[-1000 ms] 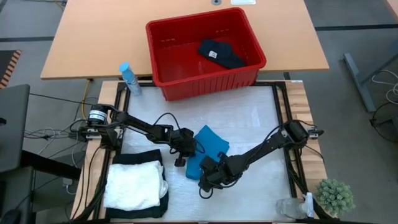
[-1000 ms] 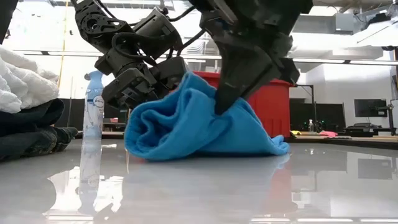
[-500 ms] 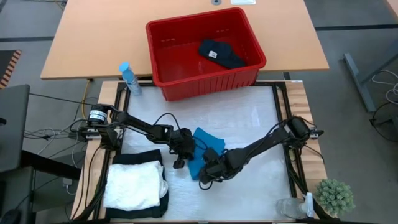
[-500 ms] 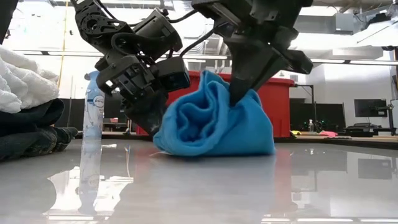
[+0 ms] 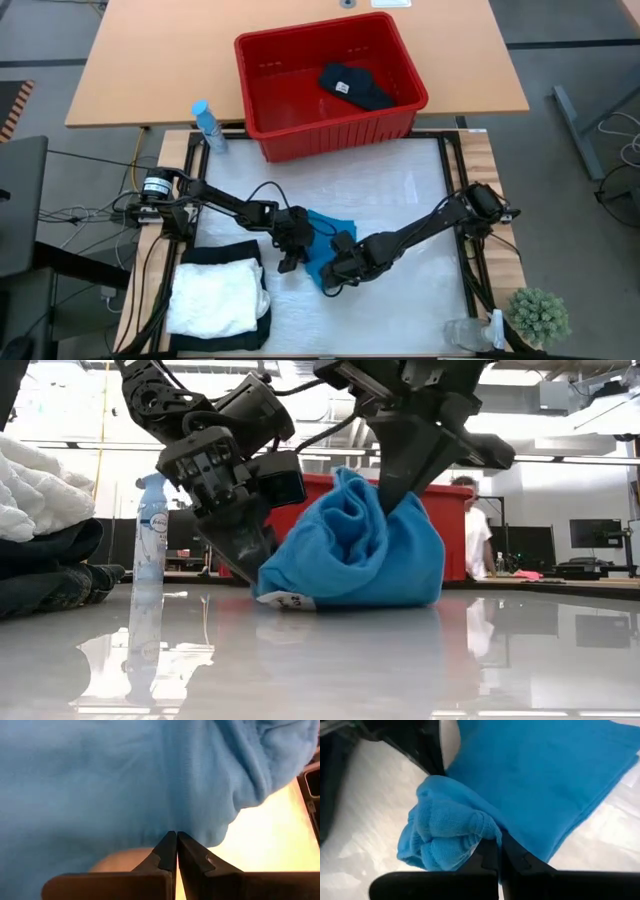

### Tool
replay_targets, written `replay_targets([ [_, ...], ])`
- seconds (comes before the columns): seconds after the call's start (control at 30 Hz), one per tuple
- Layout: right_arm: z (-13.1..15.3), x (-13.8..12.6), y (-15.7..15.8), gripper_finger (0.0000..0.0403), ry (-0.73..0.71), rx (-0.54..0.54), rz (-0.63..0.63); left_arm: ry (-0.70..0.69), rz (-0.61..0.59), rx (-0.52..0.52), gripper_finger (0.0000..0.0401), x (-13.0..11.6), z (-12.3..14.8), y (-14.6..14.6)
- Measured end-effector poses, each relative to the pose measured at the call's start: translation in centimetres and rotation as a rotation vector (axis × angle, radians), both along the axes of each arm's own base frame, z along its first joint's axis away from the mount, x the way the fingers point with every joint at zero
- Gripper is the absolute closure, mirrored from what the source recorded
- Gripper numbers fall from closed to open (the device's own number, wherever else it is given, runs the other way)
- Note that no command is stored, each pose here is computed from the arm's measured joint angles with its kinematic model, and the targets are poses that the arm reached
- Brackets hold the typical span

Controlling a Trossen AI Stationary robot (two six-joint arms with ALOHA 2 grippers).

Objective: Fold Laundry from Bin
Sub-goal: Fold the blue shorts from the red bin

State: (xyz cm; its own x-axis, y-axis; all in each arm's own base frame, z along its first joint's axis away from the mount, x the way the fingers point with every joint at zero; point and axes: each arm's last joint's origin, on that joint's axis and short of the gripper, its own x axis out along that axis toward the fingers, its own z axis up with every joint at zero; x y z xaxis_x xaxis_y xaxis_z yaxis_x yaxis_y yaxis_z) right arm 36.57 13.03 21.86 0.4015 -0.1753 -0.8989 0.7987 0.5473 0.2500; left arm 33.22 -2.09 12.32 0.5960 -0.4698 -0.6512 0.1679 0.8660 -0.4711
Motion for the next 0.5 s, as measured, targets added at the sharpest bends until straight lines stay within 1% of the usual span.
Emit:
replay_targets([
  [0.1, 0.3, -0.1, -0.5, 0.0383, 0.014, -0.008, 0.007, 0.001, 0.029, -0.011, 0.0399, 0.2, 0.4, 0.1],
  [0.2, 0.5, -0.2, -0.8, 0.0383, 0.022, -0.001, 0.024, -0.044, 0.05, 0.015, 0.0399, 0.1, 1.6, 0.3],
  [0.33, 0.2, 0.0, -1.0, 0.0383, 0.038, 0.018, 0.029, -0.104, 0.126, 0.122, 0.0399, -0.1, 3.3, 0.8],
  [0.4, 0.3, 0.2, -1.0, 0.0383, 0.017, 0.023, 0.034, -0.128, 0.172, 0.207, 0.0399, -0.2, 3.8, 1.1],
  [0.43, 0.5, 0.2, -1.0, 0.0383, 0.008, 0.023, 0.043, -0.14, 0.184, 0.25, 0.0399, -0.2, 3.9, 1.1],
  [0.5, 0.5, 0.3, -1.2, 0.0383, 0.012, 0.024, 0.065, -0.151, 0.174, 0.301, 0.0399, -0.2, 3.9, 1.2],
])
